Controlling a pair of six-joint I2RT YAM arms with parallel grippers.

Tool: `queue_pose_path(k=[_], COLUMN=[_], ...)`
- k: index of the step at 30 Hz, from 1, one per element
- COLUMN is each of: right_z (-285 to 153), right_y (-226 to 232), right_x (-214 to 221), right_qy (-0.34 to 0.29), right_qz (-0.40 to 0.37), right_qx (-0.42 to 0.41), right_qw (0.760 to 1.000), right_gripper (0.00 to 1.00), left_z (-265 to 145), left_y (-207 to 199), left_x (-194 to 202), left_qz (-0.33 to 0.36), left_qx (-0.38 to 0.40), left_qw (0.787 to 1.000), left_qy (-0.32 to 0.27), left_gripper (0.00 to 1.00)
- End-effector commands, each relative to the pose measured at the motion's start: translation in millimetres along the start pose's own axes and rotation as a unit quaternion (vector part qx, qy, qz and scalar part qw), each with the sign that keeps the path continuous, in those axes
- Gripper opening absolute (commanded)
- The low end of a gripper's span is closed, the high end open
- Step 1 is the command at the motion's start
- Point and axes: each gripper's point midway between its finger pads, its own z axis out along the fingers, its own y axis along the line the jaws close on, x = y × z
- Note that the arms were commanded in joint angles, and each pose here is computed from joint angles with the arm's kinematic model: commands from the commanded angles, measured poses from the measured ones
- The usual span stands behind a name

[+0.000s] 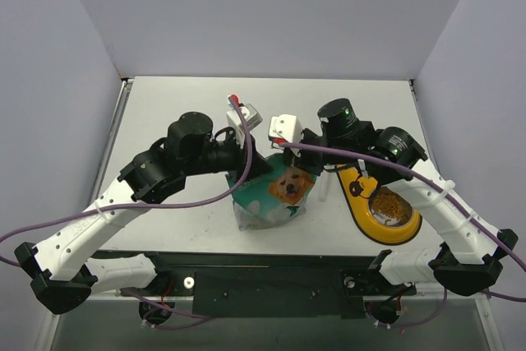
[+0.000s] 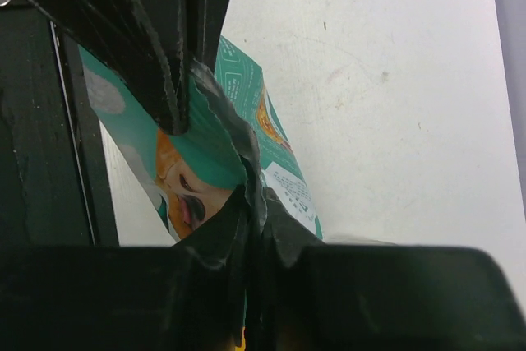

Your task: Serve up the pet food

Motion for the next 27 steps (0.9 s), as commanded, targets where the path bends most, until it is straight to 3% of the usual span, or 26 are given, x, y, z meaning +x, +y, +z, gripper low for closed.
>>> queue_pose_path(k=[1, 2, 5, 13, 16, 17, 21, 27], right_z=[-16.2, -16.7, -28.0, -42.9, -46.2, -45.8, -45.2, -53.1], right_y=[-19.9, -21.6, -21.4, -28.4, -25.5, -26.4, -19.6, -12.8], right_x=[3.9, 5.2, 0.8, -13.1, -11.3, -8.1, 5.8, 19.0], right_qy=[0.02, 0.018, -0.004, -0.047, -0.049, -0.048, -0.024, -0.005], right_qz=[-0.013, -0.006, 0.015, 0.068, 0.067, 0.07, 0.067, 0.074], right_qx=[0.071, 0.077, 0.08, 0.086, 0.085, 0.088, 0.079, 0.084], right_qw=[0.997, 0.997, 0.997, 0.993, 0.993, 0.993, 0.994, 0.994], right_gripper=[0.0, 0.0, 0.0, 0.0, 0.0, 0.0, 0.0, 0.0], left_z=[-8.1, -10.5, -14.3, -2.1, -1.4, -1.5, -10.6, -21.8], left_y=[-9.1, -3.3, 4.2, 4.9, 3.8, 7.2, 1.9, -13.1], left_x=[-31.1, -23.1, -8.1, 7.3, 7.3, 7.6, -0.7, -26.4], left_qz=[0.014, 0.011, 0.019, 0.028, 0.047, 0.054, 0.073, 0.074], left_qx=[0.004, -0.013, -0.028, -0.026, -0.032, -0.042, -0.037, -0.01], left_qw=[0.999, 1.0, 0.999, 0.999, 0.998, 0.998, 0.996, 0.997], left_qy=[-0.042, -0.026, -0.009, 0.014, 0.018, 0.019, 0.018, 0.001], left_gripper=[0.21, 0.31, 0.43, 0.47, 0.36, 0.24, 0.0, 0.0])
